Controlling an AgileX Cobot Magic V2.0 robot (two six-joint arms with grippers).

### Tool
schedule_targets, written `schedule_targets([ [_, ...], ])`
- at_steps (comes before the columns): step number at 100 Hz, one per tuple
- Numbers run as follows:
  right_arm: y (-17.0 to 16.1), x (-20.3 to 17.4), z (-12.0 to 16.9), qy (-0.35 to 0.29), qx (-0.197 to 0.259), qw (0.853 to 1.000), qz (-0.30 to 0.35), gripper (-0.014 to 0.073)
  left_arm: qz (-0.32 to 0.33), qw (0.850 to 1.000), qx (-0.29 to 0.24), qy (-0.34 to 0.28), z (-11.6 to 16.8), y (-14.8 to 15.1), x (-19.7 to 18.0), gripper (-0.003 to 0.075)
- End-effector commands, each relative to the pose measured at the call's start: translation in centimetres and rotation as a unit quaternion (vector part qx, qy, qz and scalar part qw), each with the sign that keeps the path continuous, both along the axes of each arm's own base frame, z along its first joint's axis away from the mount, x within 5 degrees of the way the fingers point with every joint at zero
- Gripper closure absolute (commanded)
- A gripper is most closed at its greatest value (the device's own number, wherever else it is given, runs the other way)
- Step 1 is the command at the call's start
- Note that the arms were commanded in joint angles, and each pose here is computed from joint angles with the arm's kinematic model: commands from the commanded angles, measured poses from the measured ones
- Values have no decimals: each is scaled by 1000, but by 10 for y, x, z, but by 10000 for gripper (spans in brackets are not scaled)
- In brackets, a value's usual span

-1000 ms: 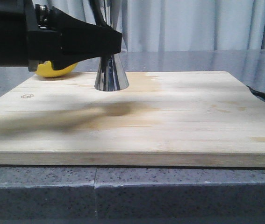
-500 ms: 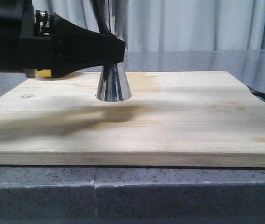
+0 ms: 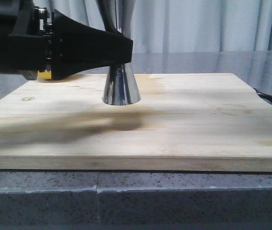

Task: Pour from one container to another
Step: 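Carry the beaker with the right gripper above the held jigger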

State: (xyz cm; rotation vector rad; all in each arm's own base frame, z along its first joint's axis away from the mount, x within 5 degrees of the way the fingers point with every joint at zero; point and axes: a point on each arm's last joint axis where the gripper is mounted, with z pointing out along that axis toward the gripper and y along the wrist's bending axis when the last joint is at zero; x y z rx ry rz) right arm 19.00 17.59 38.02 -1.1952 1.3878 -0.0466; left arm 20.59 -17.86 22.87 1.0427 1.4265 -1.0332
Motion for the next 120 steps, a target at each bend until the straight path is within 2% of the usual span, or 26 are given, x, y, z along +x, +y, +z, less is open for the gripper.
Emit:
schedule_targets([
  [1,3,-6,24,-66,25,997,29,472,-9,998,-62,-26,25,-1,-1,739],
  [56,18,0,12,-110,-50,991,55,472,-11,998,-61,-26,25,-1,-1,739],
  [120,17,1,11,-135,-84,986,55,472,14,998,-54,-33,31,-2,8,739],
])
